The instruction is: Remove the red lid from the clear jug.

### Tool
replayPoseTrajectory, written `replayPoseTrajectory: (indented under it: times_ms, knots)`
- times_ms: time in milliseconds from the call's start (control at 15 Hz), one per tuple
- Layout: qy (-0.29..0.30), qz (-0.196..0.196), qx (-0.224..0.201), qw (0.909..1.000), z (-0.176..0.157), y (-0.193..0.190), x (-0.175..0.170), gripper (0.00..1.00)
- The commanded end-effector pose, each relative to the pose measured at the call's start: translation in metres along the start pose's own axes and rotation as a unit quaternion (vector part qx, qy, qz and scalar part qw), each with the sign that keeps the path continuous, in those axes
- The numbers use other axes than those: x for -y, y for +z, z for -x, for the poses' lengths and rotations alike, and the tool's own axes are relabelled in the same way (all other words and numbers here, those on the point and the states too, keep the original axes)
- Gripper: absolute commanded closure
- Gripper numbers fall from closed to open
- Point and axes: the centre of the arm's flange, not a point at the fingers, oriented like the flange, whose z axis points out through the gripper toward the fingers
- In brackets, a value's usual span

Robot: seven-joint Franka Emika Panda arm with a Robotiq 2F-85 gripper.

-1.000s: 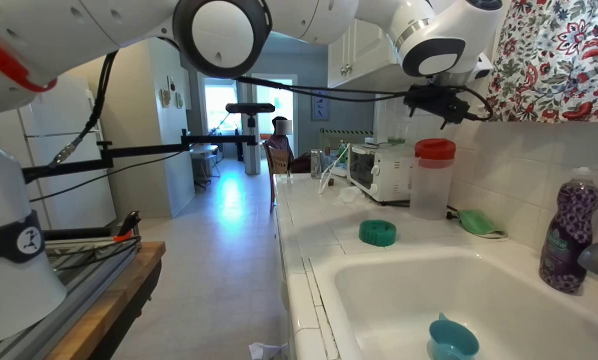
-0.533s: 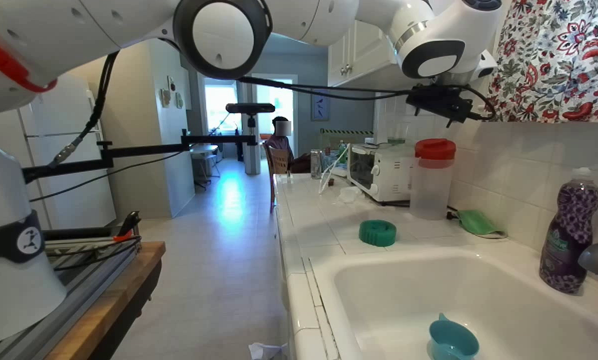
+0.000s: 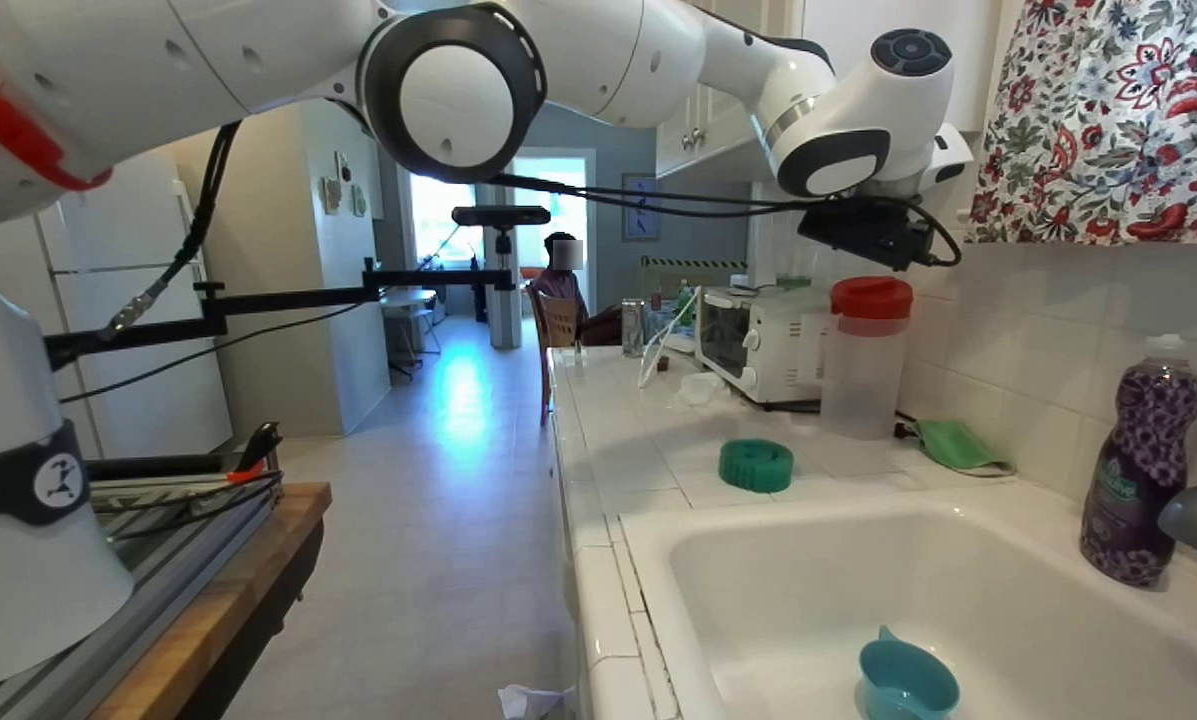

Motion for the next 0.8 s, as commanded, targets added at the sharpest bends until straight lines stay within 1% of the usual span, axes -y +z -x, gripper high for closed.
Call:
replayPoseTrajectory:
  times_ms: [0, 267, 733]
  knots:
    - [-0.006, 0.018, -0.012, 0.9998, -0.002, 0.014, -0.006, 0.00]
    - [-0.016, 0.013, -0.021, 0.9996, -0.002, 0.030, -0.006, 0.00]
    - [-0.046, 0.005, -0.013, 0.9989, -0.001, 0.055, 0.006, 0.00]
